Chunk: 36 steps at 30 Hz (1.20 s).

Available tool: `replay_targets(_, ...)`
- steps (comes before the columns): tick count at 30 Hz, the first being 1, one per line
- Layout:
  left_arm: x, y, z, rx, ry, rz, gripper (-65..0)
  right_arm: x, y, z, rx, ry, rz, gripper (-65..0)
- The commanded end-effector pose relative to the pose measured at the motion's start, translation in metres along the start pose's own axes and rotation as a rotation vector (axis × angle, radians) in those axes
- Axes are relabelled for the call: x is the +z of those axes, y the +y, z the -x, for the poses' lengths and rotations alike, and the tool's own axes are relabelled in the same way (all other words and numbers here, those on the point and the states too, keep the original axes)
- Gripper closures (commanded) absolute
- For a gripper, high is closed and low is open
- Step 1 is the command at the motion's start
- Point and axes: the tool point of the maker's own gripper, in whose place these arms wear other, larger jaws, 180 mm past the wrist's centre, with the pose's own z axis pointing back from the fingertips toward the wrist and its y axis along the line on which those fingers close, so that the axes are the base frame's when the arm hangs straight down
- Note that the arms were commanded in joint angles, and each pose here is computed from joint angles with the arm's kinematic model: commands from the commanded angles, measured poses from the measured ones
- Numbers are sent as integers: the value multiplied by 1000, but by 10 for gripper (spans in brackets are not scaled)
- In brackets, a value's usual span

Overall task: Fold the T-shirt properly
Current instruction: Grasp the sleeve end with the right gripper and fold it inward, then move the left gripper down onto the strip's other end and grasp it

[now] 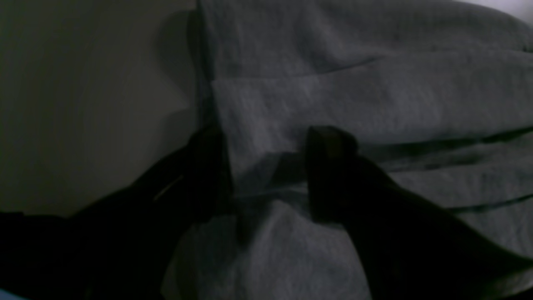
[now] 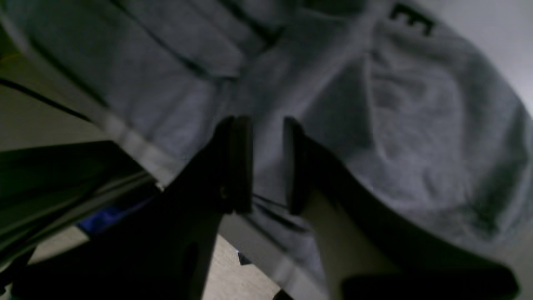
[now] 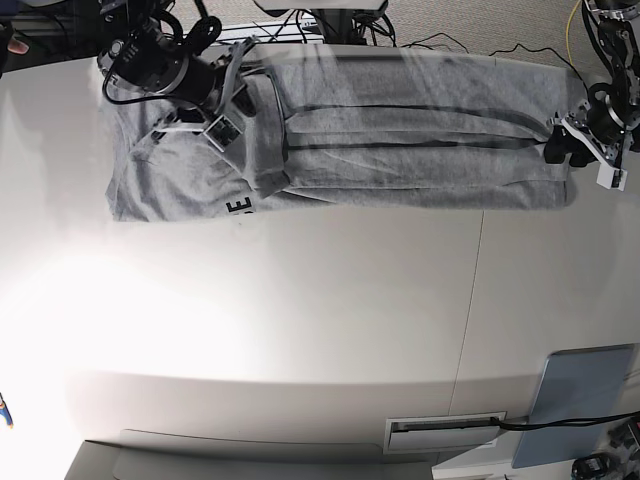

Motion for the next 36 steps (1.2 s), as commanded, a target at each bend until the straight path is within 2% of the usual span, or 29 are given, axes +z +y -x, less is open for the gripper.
replay_targets(1, 6, 8, -15, -12, -35, -26, -335, 4, -3, -7, 9, -31, 15, -132)
replay_targets(6, 7, 32, -11, -7, -16, -154, -335, 4, -6, -5, 13, -20, 31, -132)
replay_targets(13, 4, 44, 16, 59, 51, -174, -335, 4, -6, -6, 14, -23, 32, -132)
replay_targets(15, 2, 42, 27, 103, 75, -147, -335, 4, -6, -6, 14, -23, 32, -132)
replay_targets(19, 0, 19, 36, 143, 97, 2, -332, 4, -6, -7, 14, -29, 32, -132)
replay_targets(22, 0, 4, 31, 174, 73, 83, -241, 4, -6, -7, 14, -32, 32, -132)
replay_targets(26, -1, 4, 22, 186, 33, 91, -15, 4, -7, -6, 22, -25, 34, -132)
replay_targets(31, 0, 16, 11, 171, 20, 37, 0, 5, -9, -6, 25, -25, 43, -132)
replay_targets(36, 10, 24, -7, 118, -17, -7, 0, 10, -28, -6, 15, -41, 108, -132)
